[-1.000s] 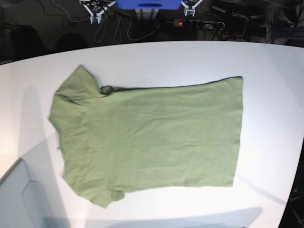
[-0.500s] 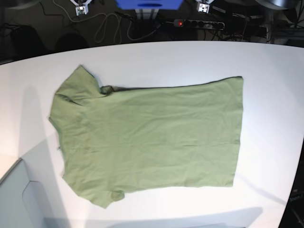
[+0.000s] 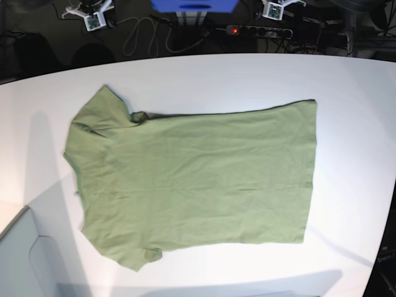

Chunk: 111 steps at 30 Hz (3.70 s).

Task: Fold the T-shirt properly
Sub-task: 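Move both grippers down to the shirt's shoulder corners and grasp them, then lift the shoulder corners with both grippers and pull them apart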

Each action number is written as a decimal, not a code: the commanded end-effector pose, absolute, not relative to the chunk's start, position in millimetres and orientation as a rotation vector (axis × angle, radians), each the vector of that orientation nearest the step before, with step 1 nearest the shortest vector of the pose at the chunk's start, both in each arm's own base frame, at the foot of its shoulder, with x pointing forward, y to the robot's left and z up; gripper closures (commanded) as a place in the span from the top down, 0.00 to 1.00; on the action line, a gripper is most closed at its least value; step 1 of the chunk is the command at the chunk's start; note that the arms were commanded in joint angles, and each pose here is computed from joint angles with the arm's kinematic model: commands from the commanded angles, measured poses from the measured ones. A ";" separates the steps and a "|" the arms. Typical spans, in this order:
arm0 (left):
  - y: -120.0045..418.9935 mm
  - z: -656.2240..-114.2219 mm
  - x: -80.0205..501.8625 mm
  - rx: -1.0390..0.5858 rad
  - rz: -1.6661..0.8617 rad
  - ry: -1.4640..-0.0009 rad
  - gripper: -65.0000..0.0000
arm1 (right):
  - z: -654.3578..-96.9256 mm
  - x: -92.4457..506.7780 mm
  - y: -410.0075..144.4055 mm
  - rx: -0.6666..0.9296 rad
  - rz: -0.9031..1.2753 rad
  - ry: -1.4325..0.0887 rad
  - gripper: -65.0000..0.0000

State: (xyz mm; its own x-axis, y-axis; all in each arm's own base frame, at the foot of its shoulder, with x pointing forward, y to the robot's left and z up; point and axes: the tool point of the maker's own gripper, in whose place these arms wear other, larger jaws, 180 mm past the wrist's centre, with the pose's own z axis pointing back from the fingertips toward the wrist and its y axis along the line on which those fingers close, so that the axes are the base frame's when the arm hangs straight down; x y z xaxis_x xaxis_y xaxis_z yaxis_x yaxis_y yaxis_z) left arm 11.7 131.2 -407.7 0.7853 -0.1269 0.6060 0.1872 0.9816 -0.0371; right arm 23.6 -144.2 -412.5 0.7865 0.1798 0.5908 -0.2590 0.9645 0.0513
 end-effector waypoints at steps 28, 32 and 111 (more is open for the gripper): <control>237.8 -350.4 161.5 0.035 0.156 -1.089 0.61 | -343.0 107.8 -128.0 0.125 0.284 -0.840 0.51; 251.7 -372.6 169.8 0.033 0.221 -1.069 0.61 | -346.6 111.4 -129.8 0.120 0.283 -0.842 0.51; 273.3 -420.4 192.9 0.056 0.305 -1.017 0.00 | -444.8 162.5 -184.8 0.001 0.225 -0.745 0.00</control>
State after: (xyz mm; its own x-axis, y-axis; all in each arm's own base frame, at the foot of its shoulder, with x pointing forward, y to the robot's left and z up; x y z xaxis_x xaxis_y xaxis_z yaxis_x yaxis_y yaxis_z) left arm 195.9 270.7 -420.7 0.4761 0.2363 0.8470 -0.2780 0.9543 -0.1100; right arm 178.2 -179.8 -434.0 0.6600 0.1783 0.7298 -0.1893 0.9795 -0.0682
